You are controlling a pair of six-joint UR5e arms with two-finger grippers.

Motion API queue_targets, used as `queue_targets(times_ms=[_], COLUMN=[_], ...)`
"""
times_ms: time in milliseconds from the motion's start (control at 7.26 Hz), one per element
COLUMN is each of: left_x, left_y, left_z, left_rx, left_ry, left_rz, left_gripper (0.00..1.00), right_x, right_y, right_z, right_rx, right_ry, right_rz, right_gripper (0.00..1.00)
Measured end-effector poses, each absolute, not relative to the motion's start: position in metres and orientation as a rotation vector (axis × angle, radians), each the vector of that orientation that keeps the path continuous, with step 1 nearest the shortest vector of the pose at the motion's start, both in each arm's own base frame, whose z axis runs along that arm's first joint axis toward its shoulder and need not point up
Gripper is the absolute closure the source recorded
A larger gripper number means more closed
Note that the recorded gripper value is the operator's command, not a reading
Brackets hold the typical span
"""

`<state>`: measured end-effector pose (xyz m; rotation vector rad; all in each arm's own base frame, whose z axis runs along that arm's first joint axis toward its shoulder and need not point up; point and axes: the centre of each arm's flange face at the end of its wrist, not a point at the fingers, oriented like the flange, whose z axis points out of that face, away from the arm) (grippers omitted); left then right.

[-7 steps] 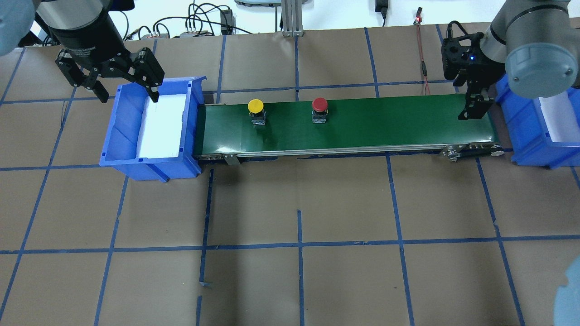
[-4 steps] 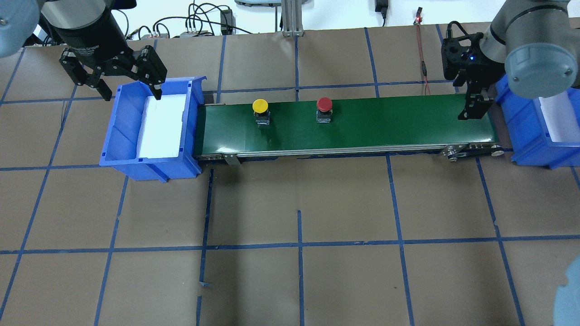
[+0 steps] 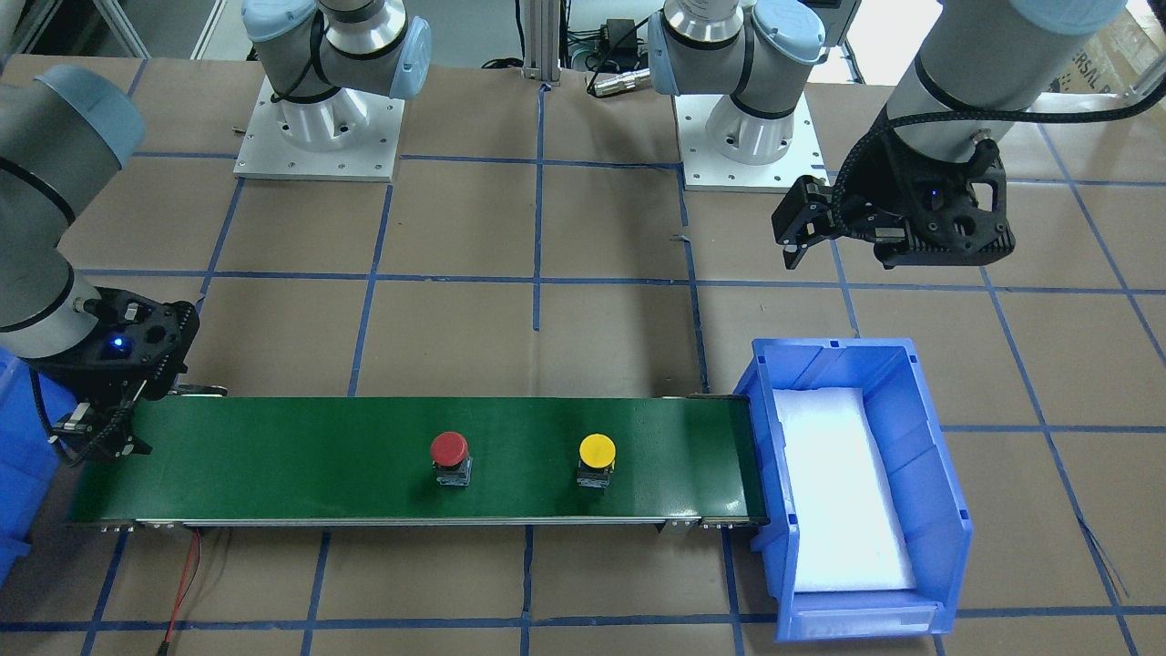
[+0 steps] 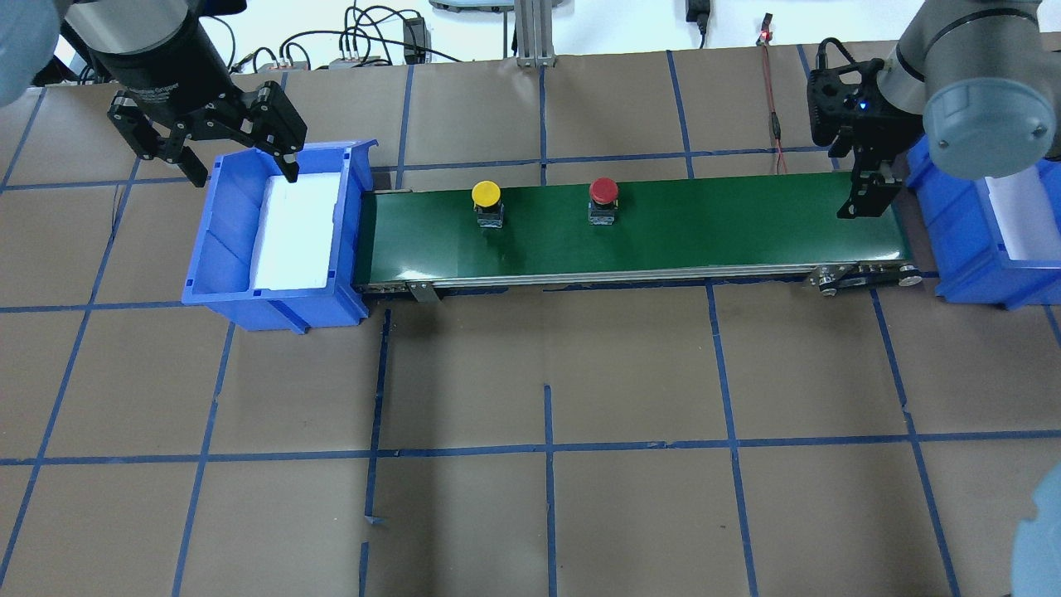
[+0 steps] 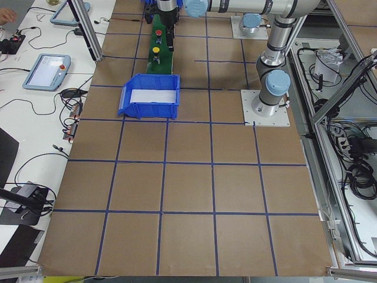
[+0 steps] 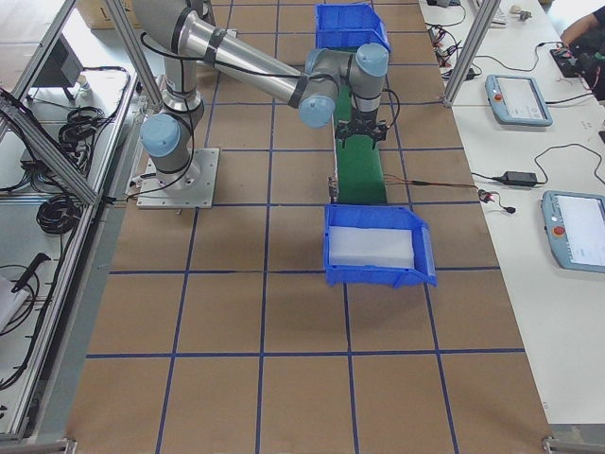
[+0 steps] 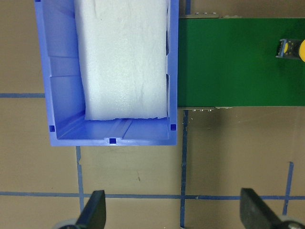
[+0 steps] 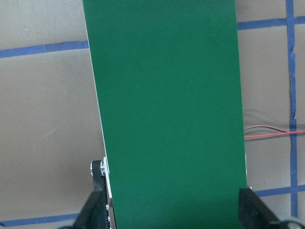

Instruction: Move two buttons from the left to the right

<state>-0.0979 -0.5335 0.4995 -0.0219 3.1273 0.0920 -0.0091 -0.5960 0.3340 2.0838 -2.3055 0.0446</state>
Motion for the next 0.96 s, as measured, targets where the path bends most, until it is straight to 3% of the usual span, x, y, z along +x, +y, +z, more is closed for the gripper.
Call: queue_targets(times_ms=[964], left_x=[-0.095], left_y=[-0.534], left_z=[0.500], left_rx=[-0.008], left_ry=[3.125], left_rz=[0.083], left_gripper=[0.00], right_x=[-0.007], right_y=[-0.604], right_z=[0.319], right_rx=[2.197], right_ry=[-2.194], right_rz=[0.075], right_gripper=[0.00])
